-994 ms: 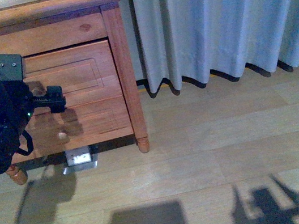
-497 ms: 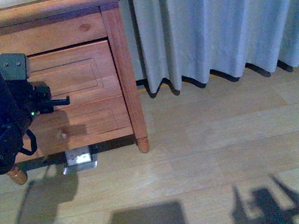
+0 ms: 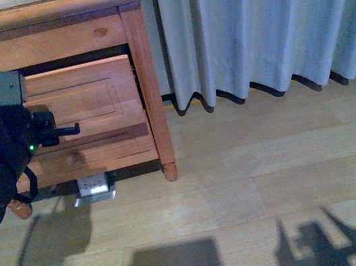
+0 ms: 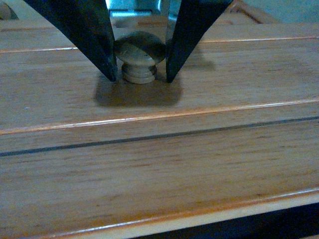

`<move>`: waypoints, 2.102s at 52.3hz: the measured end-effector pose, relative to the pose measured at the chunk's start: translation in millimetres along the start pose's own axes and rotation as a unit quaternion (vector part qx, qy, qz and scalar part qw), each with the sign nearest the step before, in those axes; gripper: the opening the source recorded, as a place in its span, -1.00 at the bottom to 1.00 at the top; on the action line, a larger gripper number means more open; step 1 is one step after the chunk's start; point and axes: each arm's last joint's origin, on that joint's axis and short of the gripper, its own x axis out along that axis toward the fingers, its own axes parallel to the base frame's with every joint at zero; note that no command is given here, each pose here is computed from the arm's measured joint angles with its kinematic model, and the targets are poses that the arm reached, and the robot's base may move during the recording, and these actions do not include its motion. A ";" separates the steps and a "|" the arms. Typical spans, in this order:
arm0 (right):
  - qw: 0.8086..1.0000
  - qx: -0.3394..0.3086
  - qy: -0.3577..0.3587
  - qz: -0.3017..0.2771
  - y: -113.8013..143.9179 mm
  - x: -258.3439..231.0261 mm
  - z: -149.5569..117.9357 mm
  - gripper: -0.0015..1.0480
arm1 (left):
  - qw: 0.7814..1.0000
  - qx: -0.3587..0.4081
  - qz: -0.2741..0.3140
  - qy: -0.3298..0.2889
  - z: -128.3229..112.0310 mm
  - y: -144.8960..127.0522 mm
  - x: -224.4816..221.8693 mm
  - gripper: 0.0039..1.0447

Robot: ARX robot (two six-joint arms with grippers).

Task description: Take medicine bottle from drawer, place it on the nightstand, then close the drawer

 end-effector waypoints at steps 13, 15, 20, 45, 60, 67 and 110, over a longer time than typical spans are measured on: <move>1.000 0.000 0.000 0.000 0.0 0.0 -0.1 0.87 | 0.999 0.001 0.000 0.044 -6.1 -6.0 -72.9 -0.52; 1.000 0.000 0.000 0.000 0.0 0.0 -0.1 0.87 | 0.999 0.002 -0.001 0.052 -6.1 -6.3 -83.3 -0.52; 1.000 0.000 0.000 0.000 0.0 0.0 -0.1 0.87 | 0.998 0.006 -0.005 0.069 -4.2 -7.6 -109.0 -0.52; 1.000 0.000 0.000 0.000 0.0 0.0 -0.1 0.87 | 0.991 0.030 -0.048 0.123 3.1 -10.1 -180.8 -0.09; 1.000 0.000 0.000 0.000 0.0 0.0 -0.1 0.87 | 0.988 0.038 -0.050 0.138 23.8 -1.4 -207.2 0.90; 1.000 0.000 0.000 0.000 0.0 0.0 -0.1 0.87 | 0.990 0.031 -0.053 0.130 52.5 9.6 -218.3 0.87; 1.000 0.000 0.000 0.000 0.0 0.0 -0.1 0.87 | 0.994 -0.024 -0.030 -0.098 242.5 89.4 -361.5 0.62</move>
